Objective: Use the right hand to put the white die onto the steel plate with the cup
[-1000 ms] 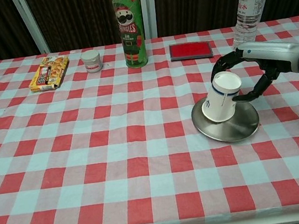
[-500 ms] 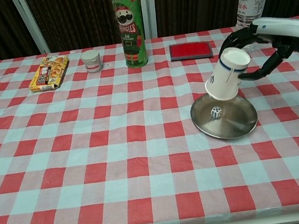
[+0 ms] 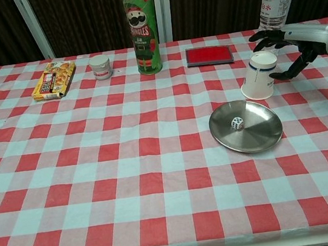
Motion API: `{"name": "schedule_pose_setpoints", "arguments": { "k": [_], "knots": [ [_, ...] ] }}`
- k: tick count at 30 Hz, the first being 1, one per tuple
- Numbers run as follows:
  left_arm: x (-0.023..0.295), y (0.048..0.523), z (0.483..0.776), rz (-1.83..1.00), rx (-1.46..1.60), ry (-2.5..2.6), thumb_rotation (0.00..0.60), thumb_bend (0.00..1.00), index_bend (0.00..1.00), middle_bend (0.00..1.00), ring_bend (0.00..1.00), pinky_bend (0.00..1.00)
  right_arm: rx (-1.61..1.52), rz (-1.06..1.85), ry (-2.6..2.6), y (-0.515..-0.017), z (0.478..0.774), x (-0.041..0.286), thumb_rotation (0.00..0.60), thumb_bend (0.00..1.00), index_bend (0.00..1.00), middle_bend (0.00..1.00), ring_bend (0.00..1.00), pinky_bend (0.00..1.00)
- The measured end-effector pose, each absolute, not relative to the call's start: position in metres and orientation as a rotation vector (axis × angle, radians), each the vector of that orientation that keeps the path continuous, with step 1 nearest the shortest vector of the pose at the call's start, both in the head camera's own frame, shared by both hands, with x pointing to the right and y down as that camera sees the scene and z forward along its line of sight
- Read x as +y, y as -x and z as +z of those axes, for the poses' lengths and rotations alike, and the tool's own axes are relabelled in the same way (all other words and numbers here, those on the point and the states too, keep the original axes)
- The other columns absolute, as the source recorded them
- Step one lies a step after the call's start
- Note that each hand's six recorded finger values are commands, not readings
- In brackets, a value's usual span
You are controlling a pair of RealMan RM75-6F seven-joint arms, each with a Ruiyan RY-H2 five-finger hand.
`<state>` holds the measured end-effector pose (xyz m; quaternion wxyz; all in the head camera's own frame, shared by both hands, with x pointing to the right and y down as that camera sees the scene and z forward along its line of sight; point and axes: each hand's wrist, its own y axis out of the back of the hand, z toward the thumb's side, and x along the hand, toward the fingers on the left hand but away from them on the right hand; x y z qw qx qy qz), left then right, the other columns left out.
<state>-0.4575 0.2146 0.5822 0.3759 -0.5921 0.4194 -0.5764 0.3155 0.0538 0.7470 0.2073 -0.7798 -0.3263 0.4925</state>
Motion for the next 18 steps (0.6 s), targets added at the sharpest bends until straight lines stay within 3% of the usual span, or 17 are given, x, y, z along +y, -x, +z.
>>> {"name": "schedule_pose_setpoints", "arguments": {
  "k": [7,9,11,18],
  "knots": [
    [0.215,0.456,0.582,-1.464,1.067,1.518,0.600,0.00,0.15,0.19,0.05,0.04,-0.984,1.236,2.025,-0.345,0.694,0.068,0.600,0.27,0.00,0.11,0.00,0.02],
    [0.215,0.453,0.583,-1.458,1.059,1.522,0.600,0.00,0.15,0.19,0.05,0.04,-1.008,1.222,1.957,-0.362,0.675,0.080,0.600,0.21,0.00,0.12,0.00,0.02],
    [0.214,0.451,0.584,-1.456,1.048,1.529,0.600,0.00,0.15,0.19,0.05,0.04,-1.044,1.230,1.882,-0.384,0.651,0.100,0.600,0.13,0.00,0.12,0.00,0.02],
    [0.212,0.443,0.590,-1.445,1.041,1.551,0.600,0.00,0.15,0.19,0.05,0.04,-1.163,1.357,1.738,-0.438,0.591,0.182,0.600,0.12,0.00,0.12,0.00,0.02]
  ]
}}
